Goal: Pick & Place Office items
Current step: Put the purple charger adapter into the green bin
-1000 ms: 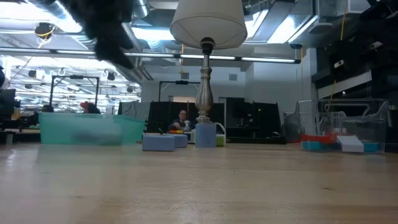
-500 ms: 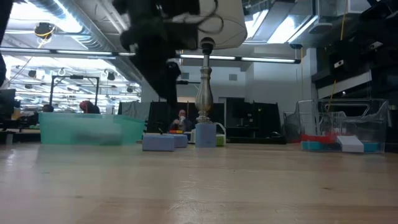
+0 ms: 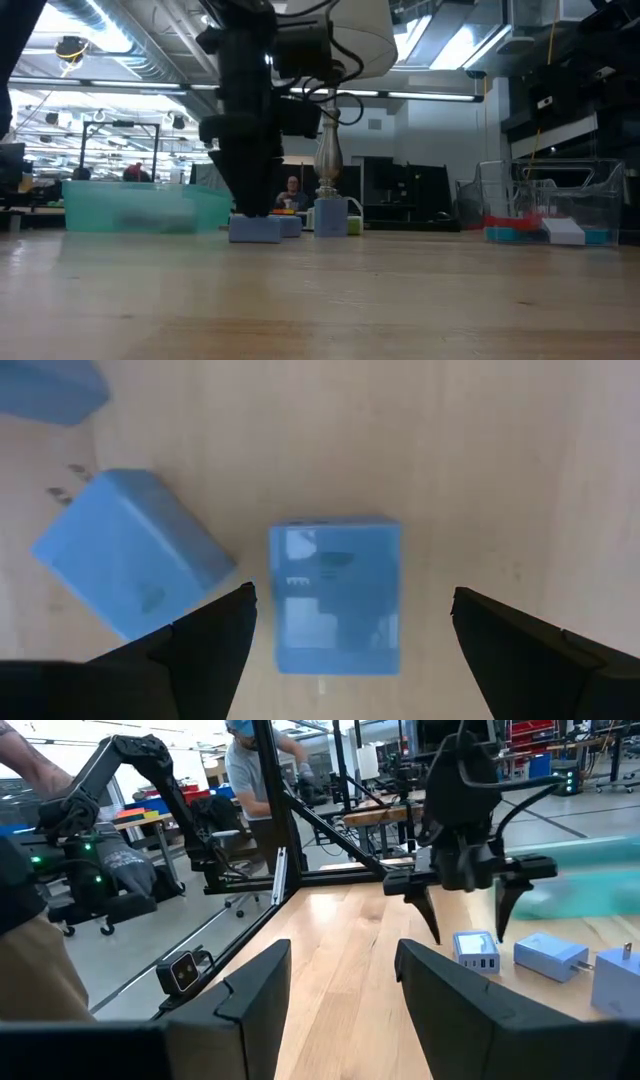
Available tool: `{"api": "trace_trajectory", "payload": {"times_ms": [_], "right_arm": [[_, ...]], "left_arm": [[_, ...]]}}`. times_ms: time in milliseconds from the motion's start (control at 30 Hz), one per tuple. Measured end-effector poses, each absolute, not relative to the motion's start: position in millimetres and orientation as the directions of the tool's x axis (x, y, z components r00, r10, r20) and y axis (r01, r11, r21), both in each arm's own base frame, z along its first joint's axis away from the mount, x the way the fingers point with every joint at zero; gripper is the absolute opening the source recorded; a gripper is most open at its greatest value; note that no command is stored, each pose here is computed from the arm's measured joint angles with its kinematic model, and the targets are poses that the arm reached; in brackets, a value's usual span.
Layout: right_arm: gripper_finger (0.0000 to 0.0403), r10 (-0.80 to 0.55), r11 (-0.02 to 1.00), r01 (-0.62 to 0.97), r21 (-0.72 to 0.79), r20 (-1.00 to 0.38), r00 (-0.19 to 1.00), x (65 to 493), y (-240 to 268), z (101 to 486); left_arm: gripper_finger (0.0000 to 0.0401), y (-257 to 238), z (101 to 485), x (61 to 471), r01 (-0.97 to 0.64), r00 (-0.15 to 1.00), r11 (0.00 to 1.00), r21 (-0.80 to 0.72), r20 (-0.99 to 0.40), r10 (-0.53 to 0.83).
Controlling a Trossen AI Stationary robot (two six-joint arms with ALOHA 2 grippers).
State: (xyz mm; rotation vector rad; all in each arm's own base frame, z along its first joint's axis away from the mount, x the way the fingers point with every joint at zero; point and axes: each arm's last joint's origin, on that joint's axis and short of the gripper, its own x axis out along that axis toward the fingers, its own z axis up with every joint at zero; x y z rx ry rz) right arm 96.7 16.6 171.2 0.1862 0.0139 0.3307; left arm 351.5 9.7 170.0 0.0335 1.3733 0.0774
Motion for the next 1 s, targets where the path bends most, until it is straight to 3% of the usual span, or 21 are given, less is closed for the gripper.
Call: {"api": "trace_trajectory", "payload": {"times_ms": [400,767,1000], "right_arm": [[0.0192,0.324,0.929,-0.321,0.184,0.017,0.946,96.7,16.6,171.2],[0.0192,0.324,0.929,-0.322,0.184,0.017,0.946,96.7,16.7,171.3],[0.0192,0.322,0.929,-0.320,0.184,0.017,0.947,96.7,16.6,171.3]], "left_arm": [[0.0329,30.3,169.8,350.5,-0.116,0.193,0.992,0.048,-0.979,0.070],[0.0329,6.7,144.4,357.0,-0.065,0.147,0.998,-0.004,-0.989,0.005],[0.0325,0.4,128.9,360.3,-0.148,0.103,0.989,0.001,-0.995,0.016]]}}
